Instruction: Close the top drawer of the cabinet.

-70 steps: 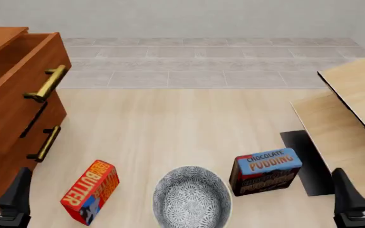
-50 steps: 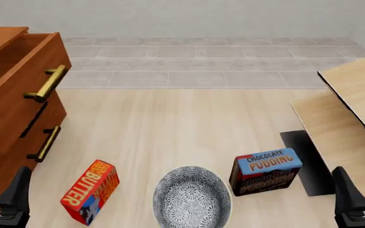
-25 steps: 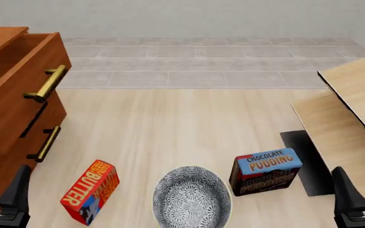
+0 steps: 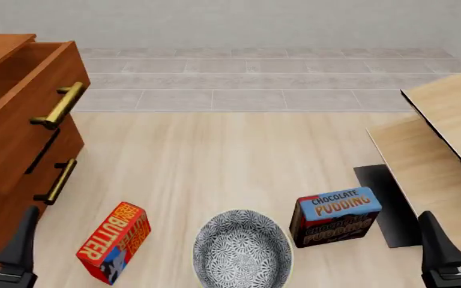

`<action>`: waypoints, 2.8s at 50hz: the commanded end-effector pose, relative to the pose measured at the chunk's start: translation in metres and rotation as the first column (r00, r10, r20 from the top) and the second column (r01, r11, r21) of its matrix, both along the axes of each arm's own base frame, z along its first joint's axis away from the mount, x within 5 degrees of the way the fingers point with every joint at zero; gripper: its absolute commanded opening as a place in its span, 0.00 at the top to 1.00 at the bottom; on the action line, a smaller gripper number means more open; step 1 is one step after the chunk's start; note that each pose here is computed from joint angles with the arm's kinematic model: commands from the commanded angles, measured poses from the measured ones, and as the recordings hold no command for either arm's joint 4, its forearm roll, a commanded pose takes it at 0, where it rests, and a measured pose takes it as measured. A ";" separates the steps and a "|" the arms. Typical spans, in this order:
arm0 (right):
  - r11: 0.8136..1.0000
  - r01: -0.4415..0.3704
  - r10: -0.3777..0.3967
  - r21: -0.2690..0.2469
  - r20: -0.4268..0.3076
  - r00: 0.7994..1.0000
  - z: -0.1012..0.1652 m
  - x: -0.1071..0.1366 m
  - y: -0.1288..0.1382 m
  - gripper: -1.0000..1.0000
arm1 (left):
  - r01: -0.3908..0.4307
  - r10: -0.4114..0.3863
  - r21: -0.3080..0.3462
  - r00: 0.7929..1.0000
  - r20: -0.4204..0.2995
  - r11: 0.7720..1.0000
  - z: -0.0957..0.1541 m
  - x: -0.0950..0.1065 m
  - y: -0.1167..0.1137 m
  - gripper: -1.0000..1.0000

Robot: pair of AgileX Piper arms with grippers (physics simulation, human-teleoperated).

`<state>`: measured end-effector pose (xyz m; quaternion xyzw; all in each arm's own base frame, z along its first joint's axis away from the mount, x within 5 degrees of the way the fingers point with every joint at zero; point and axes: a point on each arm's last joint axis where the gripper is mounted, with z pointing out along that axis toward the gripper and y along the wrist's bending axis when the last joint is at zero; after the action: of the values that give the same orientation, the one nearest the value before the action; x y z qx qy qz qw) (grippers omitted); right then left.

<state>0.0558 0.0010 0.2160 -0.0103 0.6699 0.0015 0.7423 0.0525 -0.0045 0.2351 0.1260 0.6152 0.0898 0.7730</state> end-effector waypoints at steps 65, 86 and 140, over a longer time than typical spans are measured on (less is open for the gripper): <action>1.000 -0.005 0.005 0.003 -0.009 1.000 -0.002 0.000 0.000 0.00 | -0.043 -0.028 0.409 0.986 0.165 0.911 0.017 0.031 -0.013 0.00; 1.000 -0.016 0.016 -0.006 -0.010 1.000 -0.002 0.000 0.001 0.00 | -0.047 -0.043 0.467 0.982 0.182 0.883 0.024 0.047 -0.019 0.00; 1.000 -0.018 0.018 -0.006 -0.005 1.000 -0.002 0.000 0.001 0.00 | -0.104 -0.023 0.544 0.975 0.221 0.833 0.038 0.087 -0.027 0.00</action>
<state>0.0560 0.0020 0.2144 -0.0179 0.6715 0.0062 0.7407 0.1319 -0.0306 0.2733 0.3175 0.4790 0.2864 0.7666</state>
